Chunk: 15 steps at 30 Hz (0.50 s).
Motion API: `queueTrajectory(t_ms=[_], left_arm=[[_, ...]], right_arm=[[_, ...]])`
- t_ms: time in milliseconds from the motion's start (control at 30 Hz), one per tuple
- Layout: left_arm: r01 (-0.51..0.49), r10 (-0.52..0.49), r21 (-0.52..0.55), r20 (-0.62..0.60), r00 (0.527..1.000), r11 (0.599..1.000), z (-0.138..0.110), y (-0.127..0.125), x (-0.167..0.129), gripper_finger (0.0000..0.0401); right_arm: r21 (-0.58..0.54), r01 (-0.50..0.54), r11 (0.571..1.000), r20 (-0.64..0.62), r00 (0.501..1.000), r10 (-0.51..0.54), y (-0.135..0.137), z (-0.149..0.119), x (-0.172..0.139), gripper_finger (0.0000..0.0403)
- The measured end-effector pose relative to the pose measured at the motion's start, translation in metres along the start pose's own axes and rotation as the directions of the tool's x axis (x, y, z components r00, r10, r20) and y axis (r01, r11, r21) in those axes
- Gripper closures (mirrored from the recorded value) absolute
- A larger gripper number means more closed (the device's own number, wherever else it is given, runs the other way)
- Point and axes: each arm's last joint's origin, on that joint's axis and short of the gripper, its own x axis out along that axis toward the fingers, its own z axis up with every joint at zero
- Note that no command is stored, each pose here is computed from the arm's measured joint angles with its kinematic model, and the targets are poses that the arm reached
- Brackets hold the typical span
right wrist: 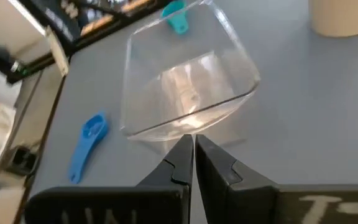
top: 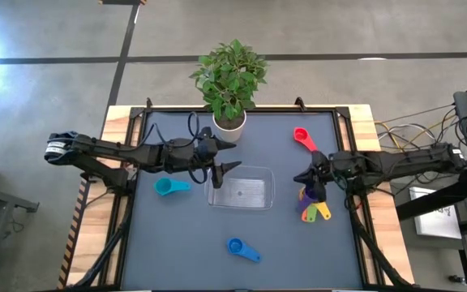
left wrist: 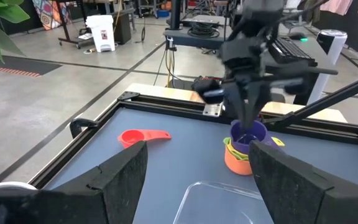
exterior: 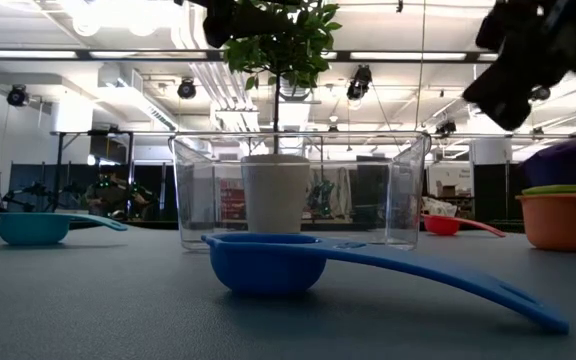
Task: Nest measuring cups in basket
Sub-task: Remove the violet measuring cups from the yellow measuring cup
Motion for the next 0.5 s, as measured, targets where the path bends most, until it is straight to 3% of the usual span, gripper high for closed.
queueTrajectory(t_ms=[300, 500], left_arm=[[-0.003, 0.003, 0.013, -0.038, 0.999, 1.000, -0.004, 0.000, 0.000, 0.0139], [-0.002, 0.002, 0.014, -0.041, 0.999, 1.000, -0.004, 0.000, 0.000, 0.0139]], right_arm=[[-0.013, 0.081, 0.997, -0.212, 0.974, -0.082, 0.041, 0.012, -0.013, 0.0394], [-0.100, 0.144, 0.984, -0.455, 0.873, -0.174, 0.065, 0.002, -0.003, 0.0390]])
